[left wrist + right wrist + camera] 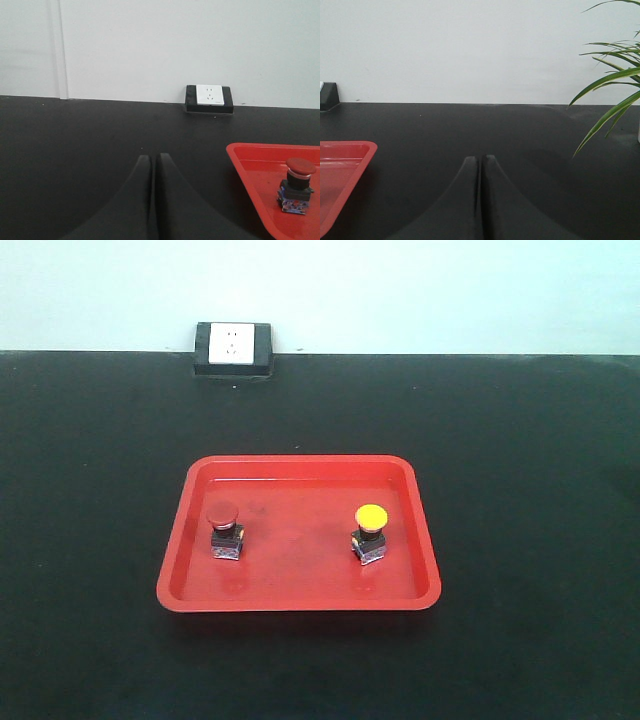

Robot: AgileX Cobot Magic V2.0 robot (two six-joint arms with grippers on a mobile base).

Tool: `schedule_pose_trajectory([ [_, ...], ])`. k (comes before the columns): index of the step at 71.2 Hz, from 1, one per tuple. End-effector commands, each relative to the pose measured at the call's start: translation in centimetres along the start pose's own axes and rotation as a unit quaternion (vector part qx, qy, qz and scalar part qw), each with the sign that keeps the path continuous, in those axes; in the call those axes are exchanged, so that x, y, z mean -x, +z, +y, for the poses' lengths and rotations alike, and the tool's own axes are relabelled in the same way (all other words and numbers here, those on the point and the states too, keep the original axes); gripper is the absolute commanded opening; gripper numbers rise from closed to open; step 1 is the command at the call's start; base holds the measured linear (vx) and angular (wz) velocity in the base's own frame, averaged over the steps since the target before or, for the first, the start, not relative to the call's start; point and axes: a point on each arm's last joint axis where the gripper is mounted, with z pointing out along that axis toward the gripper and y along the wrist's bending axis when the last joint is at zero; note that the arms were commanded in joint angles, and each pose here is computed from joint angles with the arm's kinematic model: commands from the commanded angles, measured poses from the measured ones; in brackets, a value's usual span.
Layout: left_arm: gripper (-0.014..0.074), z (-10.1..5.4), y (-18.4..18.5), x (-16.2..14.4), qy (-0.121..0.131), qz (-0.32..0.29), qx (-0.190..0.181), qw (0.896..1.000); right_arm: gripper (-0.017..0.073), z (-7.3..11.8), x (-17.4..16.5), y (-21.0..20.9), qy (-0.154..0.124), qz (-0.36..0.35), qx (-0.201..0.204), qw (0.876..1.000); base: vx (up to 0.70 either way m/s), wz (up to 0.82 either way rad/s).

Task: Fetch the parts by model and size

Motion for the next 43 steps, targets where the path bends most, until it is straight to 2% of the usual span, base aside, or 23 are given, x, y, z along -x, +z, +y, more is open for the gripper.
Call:
schedule_pose_trajectory([
  [1, -0.0006, -0.11, -0.14, 0.70, -0.005, -0.044, -0.008, 0.999, -0.0010, -0.01, 0.47, -0.03, 0.001, -0.038, -0.002, 0.999, 0.00, 0.00],
  [16, -0.0006, -0.11, -0.14, 0.70, -0.005, -0.044, -0.008, 0.999, -0.0010, -0.01, 0.47, -0.03, 0.016, -0.038, -0.002, 0.999, 0.00, 0.00],
  [43, -0.0006, -0.11, -0.14, 0.70, -0.005, -0.044, -0.008, 0.999, -0.0010, -0.01, 0.47, -0.03, 0.016, -0.038, -0.002, 0.999, 0.00, 0.00],
])
